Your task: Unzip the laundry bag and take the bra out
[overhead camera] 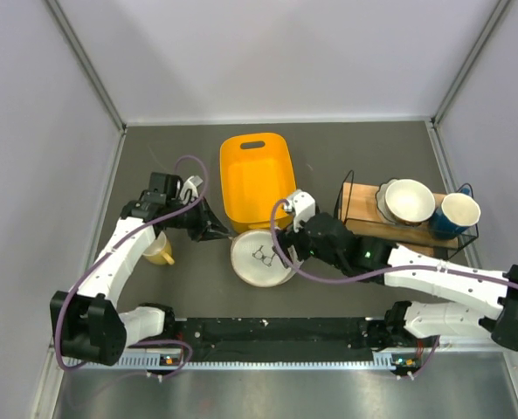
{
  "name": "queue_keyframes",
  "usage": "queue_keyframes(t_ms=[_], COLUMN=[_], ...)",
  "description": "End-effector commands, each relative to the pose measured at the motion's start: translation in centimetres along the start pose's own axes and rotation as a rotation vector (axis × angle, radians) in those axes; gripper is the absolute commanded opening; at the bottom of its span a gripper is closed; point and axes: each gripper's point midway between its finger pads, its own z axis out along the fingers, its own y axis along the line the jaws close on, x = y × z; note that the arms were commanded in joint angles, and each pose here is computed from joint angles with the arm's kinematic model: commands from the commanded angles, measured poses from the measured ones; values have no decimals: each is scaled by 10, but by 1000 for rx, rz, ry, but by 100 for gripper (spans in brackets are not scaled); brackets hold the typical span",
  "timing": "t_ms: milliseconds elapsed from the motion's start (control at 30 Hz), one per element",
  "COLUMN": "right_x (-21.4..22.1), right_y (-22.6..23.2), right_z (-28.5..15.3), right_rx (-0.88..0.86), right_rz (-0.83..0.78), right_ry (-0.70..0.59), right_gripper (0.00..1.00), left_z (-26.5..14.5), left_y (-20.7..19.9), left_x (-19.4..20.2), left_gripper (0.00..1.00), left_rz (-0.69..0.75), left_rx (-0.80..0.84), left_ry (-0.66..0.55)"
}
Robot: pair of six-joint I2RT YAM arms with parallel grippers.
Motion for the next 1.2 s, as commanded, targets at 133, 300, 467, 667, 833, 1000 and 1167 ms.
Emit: queue_keyframes(t_ms=[133,300,467,667,833,1000,1167], right_x=[-66,-69,-47,-35,-58,-92,-97], right_y=[34,63,78,75,65,51,23], right_z=[26,42,50,54,51,41,14], right_rx=[-218,-406,-514,-517,-430,-332,-207], right_rz=[-322,-391,-405,-424,-401,-205,147], right_ry=[55,171,275,322,248,71,-146], right_gripper=[78,78,67,43,0,0,0], left_z=[-3,-4,-5,-7,-8,-14,-19], left_y=[-21,-26,-29,-34,-38,-47,-52], left_x=[-6,-7,-9,-12,-16,-22,-28], left_gripper=[0,0,0,0,0,0,0], left_rz=[102,110,114,124,134,155,152], left_rx=[55,62,67,76,69,70,69], left_ry=[-19,-23,-30,-35,-42,-60,-77])
